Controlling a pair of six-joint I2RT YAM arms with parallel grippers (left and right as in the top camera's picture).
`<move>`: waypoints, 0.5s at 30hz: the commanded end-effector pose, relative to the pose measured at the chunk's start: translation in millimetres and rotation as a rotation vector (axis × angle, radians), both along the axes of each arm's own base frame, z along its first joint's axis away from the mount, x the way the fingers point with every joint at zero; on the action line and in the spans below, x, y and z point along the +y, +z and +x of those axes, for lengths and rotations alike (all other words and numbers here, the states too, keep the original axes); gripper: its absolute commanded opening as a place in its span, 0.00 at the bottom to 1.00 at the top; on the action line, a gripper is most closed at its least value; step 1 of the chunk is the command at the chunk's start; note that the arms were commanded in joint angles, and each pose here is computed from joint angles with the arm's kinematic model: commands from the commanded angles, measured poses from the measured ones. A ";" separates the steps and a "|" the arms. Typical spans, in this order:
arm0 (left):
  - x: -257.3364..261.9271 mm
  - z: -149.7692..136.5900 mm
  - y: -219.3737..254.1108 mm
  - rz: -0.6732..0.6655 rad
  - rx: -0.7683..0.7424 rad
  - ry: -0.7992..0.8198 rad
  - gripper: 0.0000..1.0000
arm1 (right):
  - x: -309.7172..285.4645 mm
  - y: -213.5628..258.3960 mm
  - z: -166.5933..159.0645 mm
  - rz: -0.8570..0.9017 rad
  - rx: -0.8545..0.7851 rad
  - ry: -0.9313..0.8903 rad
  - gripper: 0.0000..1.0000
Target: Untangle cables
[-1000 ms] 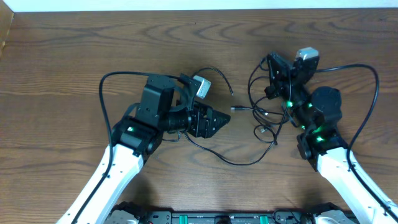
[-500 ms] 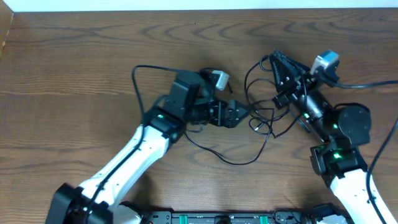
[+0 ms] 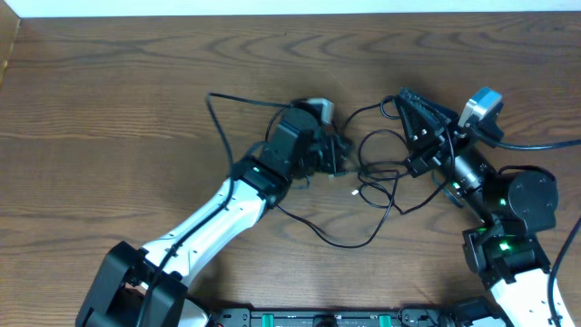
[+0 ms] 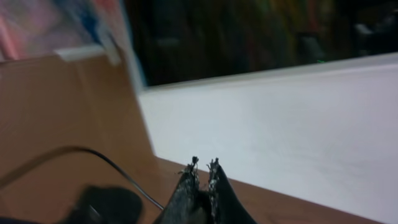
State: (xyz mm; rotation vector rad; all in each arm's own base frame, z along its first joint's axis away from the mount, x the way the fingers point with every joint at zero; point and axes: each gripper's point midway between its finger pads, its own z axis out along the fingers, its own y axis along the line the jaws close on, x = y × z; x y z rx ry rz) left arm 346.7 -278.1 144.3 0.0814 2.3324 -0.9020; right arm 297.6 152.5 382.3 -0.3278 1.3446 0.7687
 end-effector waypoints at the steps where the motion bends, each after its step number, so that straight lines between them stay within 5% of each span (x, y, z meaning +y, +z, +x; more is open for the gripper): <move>1: 45.6 38.4 37.3 -0.011 -0.116 0.227 0.08 | -26.5 1.7 15.4 -0.085 -0.037 -0.209 0.01; 9: 96.5 33.3 144.2 -0.156 -0.334 0.331 0.08 | -124.4 -81.5 60.2 -0.248 0.267 -0.828 0.01; 15: 115.4 -6.5 215.4 -0.191 -0.531 0.306 0.08 | -130.6 -138.6 82.7 -0.362 0.407 -0.891 0.09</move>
